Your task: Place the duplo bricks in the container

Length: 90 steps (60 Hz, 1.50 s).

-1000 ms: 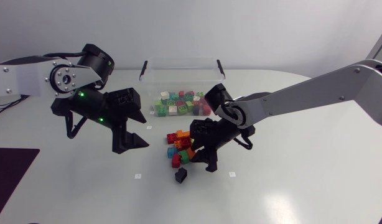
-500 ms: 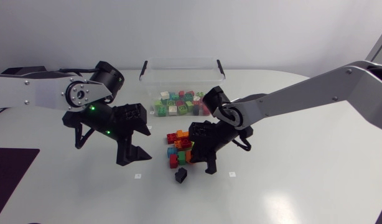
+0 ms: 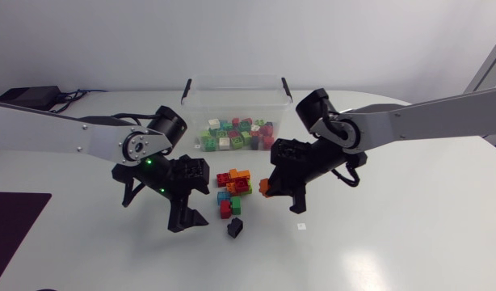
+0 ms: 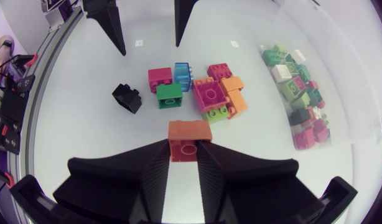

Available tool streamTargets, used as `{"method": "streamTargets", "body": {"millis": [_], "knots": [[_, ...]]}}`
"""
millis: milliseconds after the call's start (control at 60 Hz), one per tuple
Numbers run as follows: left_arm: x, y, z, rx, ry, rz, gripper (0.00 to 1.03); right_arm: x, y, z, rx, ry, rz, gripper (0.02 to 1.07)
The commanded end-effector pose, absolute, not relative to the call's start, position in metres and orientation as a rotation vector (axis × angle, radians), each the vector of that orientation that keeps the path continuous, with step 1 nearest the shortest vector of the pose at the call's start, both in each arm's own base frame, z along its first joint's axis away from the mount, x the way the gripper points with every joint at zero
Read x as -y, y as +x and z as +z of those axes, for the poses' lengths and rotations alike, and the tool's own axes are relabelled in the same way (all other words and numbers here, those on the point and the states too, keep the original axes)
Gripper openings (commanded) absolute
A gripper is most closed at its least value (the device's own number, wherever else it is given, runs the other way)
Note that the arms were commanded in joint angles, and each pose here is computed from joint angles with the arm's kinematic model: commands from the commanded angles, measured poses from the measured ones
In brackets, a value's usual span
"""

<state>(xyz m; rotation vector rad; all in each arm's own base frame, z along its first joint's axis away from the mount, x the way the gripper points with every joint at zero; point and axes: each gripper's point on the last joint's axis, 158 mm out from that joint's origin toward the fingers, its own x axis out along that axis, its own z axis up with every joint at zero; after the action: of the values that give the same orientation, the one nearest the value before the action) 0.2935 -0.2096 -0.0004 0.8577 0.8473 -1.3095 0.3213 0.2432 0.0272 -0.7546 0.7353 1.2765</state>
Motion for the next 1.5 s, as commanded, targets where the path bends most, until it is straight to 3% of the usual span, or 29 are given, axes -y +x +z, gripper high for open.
{"method": "streamTargets", "body": {"millis": [0, 383, 1000, 1483], "knots": [[0.209, 0.281, -0.022, -0.889, 0.876, -1.351, 0.98, -0.234, 0.312, 0.031, -0.735, -0.756, 1.29, 0.2], [0.221, 0.265, -0.032, -0.88, 0.912, -1.429, 0.93, -0.222, 0.318, 0.058, -0.699, -0.747, 1.244, 0.2], [0.241, 0.311, -0.036, -0.832, 0.838, -1.396, 0.94, -0.219, 0.33, 0.095, -0.641, -0.745, 1.203, 0.2], [0.252, 0.301, -0.038, -0.784, 0.813, -1.447, 0.94, -0.227, 0.338, 0.119, -0.6, -0.734, 1.205, 0.2]]}}
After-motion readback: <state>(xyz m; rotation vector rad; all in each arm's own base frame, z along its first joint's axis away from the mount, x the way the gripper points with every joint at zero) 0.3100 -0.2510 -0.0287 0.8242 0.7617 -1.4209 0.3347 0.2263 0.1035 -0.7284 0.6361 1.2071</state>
